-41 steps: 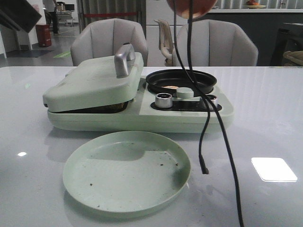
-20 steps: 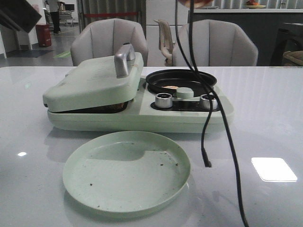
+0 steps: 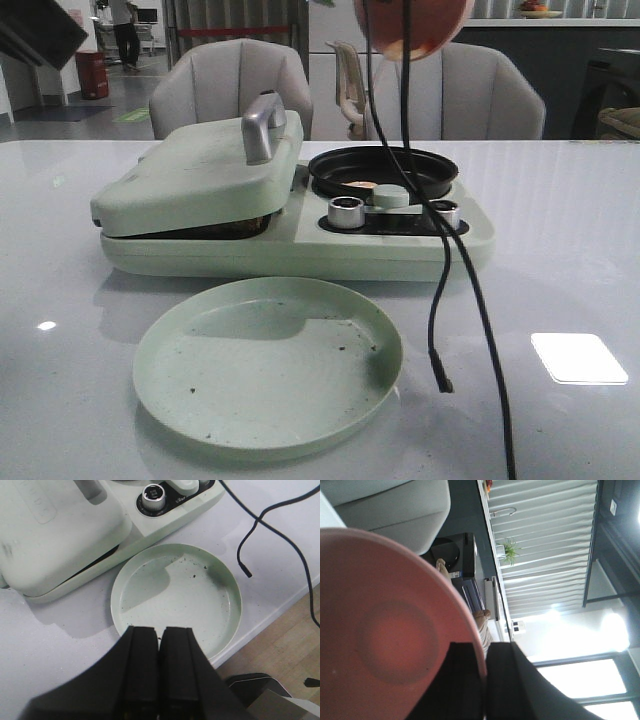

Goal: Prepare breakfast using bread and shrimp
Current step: 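Lift the pink bowl with the right gripper and tip shrimp into the pan, then carry the empty pink bowl back and set it on the table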

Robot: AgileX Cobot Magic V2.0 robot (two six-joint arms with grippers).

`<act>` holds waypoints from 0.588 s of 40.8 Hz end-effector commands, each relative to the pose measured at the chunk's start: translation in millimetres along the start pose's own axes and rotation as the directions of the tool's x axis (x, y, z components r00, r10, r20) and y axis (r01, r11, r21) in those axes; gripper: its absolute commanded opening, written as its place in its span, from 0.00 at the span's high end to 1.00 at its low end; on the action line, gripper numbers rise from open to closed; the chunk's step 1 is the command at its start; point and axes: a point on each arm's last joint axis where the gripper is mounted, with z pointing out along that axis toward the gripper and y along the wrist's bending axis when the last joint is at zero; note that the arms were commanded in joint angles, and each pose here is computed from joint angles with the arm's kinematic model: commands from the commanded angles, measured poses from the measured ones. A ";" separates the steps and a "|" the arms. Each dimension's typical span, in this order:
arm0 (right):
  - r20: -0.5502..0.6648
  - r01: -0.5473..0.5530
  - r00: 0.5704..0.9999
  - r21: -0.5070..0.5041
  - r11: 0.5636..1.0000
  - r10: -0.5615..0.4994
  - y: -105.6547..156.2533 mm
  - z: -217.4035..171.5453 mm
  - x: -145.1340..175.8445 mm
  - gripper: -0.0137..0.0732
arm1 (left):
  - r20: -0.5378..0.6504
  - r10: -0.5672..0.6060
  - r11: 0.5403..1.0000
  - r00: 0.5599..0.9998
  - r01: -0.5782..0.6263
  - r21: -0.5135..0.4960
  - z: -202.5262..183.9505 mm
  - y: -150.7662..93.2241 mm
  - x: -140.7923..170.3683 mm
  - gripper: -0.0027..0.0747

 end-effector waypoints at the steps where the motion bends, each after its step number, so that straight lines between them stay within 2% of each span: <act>1: 0.031 -0.027 0.999 0.204 0.979 0.021 -66.4 -10.2 6.3 0.79 | 0.108 -0.008 1.000 0.994 0.007 0.015 -10.7 -2.3 -12.3 0.84; 10: 0.056 -0.060 0.997 0.251 0.966 0.047 -94.8 -18.1 12.2 0.79 | 0.108 -0.008 1.000 0.994 0.007 0.015 -10.7 -2.3 -12.3 0.84; 13: 0.050 -0.065 0.997 0.252 0.966 0.054 -96.6 -18.6 13.4 0.79 | 0.108 -0.008 1.000 0.994 0.007 0.015 -10.7 -2.3 -12.3 0.84; 20: 0.017 -0.094 0.996 0.208 0.974 0.093 -92.5 -16.6 17.2 0.79 | 0.108 -0.008 1.000 0.994 0.007 0.015 -10.7 -2.3 -12.3 0.84; 24: -0.033 -0.163 0.985 0.164 0.973 0.171 -93.8 -17.6 24.6 0.79 | 0.108 -0.008 1.000 0.994 0.007 0.015 -10.7 -2.3 -12.3 0.84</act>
